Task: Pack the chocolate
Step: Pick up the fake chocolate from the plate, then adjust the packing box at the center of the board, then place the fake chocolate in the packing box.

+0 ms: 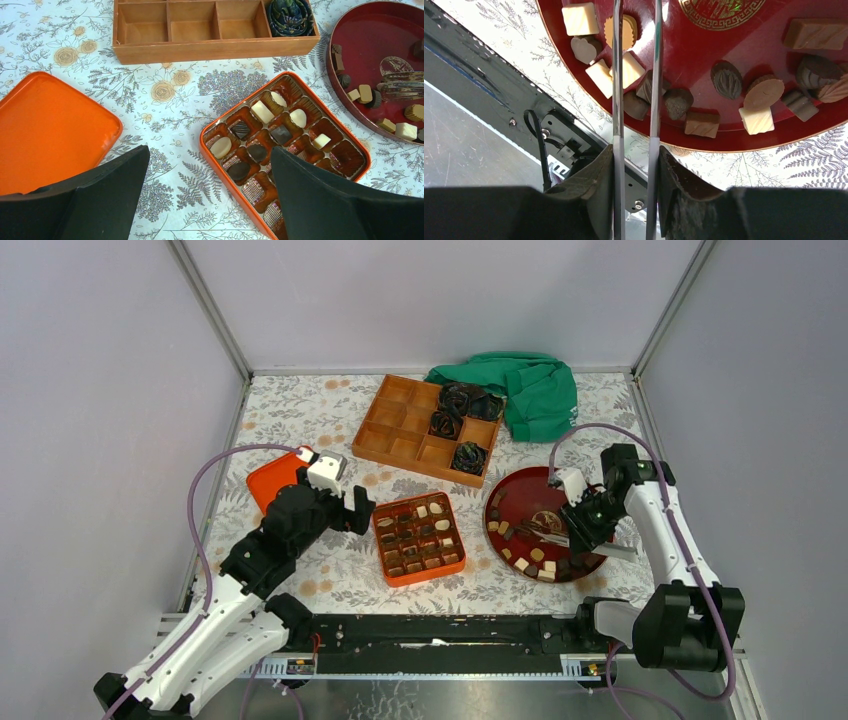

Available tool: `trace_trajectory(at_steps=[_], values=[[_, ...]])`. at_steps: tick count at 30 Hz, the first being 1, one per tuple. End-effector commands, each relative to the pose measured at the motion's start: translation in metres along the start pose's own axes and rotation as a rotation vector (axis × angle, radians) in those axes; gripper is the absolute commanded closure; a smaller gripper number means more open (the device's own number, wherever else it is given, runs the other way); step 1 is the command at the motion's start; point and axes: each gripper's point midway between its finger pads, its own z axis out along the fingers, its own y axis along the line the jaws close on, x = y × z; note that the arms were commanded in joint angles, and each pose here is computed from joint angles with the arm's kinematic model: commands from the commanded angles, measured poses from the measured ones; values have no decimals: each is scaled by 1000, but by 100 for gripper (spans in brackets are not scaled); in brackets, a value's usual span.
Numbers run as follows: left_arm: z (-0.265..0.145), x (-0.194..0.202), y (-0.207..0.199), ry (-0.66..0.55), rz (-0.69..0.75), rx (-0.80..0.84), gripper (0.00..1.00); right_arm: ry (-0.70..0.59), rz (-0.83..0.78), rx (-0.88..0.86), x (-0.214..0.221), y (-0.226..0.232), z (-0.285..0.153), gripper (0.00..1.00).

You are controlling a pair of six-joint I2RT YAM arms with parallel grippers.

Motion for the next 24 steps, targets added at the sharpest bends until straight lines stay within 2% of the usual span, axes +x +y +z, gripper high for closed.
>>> trace_trajectory(at_steps=[1, 3, 6, 14, 18, 21, 22, 24], values=[[1, -13, 1, -59, 0, 4, 1, -63, -5, 20, -16, -2, -13, 72], [1, -13, 1, -57, 0, 4, 1, -75, -11, 32, -18, -2, -18, 87], [2, -13, 1, -57, 0, 4, 1, -96, -20, 52, -22, 0, -28, 97], [3, -14, -7, -62, -54, 36, 1, -160, -49, 134, -31, -2, -48, 99], [5, -17, -27, -20, -247, 100, 1, -267, -109, 83, -48, 13, -56, 99], [17, -2, -19, 49, -481, -24, 2, -353, -162, 42, -62, 23, -58, 99], [21, 8, -14, 91, -541, -81, 6, -371, -169, 29, -65, 25, -58, 99], [26, 31, -5, 182, -597, -185, 30, -402, -185, 8, -71, 28, -57, 99]])
